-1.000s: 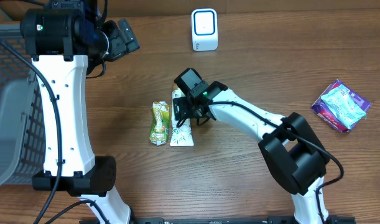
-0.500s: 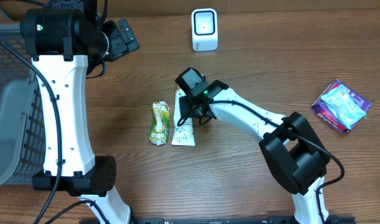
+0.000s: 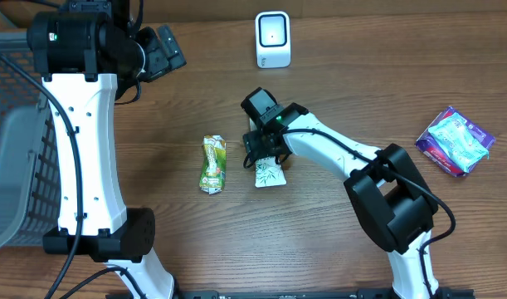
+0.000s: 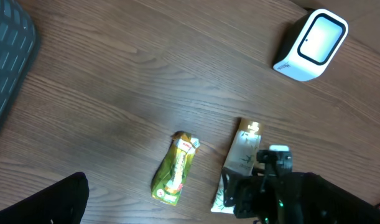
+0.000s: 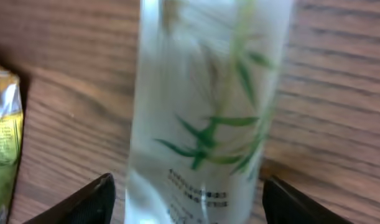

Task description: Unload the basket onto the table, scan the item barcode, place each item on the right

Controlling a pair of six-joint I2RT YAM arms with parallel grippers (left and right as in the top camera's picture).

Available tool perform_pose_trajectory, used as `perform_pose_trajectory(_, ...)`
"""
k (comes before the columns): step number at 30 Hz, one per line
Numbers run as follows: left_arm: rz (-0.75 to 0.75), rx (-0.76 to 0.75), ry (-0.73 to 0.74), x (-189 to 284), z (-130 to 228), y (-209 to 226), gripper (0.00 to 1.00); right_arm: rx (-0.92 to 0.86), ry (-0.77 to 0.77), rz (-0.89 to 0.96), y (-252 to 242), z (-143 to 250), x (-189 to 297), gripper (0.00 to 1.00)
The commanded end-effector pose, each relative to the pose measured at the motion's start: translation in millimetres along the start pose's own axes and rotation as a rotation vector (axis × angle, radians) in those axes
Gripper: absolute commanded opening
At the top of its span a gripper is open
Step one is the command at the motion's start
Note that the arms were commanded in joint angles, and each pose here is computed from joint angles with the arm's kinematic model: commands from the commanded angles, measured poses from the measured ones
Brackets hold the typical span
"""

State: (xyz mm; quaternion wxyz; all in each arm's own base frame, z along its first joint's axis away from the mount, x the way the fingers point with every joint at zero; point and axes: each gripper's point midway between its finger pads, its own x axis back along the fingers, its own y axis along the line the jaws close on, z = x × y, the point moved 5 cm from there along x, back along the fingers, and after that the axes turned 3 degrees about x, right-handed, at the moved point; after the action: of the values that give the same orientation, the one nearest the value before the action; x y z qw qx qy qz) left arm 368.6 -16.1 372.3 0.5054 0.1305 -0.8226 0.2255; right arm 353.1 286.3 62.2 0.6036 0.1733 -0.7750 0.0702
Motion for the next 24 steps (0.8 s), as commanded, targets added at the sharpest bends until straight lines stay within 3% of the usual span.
perform_pose_trajectory(1, 0.004, -0.019, 0.008, -2, 2, -3, 1.0, 0.06, 0.009, -0.004, 1, 0, -3, 0.76)
perform_pose_trajectory(3, 0.004, -0.019, 0.008, -2, 2, -3, 1.0, 0.061, 0.014, 0.001, 1, 1, -3, 0.67)
perform_pose_trajectory(6, 0.004, -0.019, 0.008, -2, 2, -3, 0.99, 0.062, 0.012, 0.039, -3, 2, -3, 0.34)
perform_pose_trajectory(7, 0.004, -0.019, 0.008, -2, 2, -3, 1.0, 0.062, 0.013, 0.047, -5, 2, -3, 0.18)
perform_pose_trajectory(9, 0.004, -0.019, 0.008, -2, 2, -3, 1.0, 0.062, 0.014, 0.046, -5, 2, -3, 0.05)
perform_pose_trajectory(15, 0.004, -0.019, 0.008, -2, 2, -3, 1.0, 0.057, -0.004, -0.021, 3, -2, 12, 0.04)
perform_pose_trajectory(19, 0.004, -0.019, 0.008, -2, 2, -3, 0.99, 0.049, -0.02, -0.274, 20, -11, 44, 0.04)
perform_pose_trajectory(24, 0.004, -0.019, 0.008, -2, 2, -3, 1.0, 0.106, -0.02, -0.718, 29, -18, 80, 0.04)
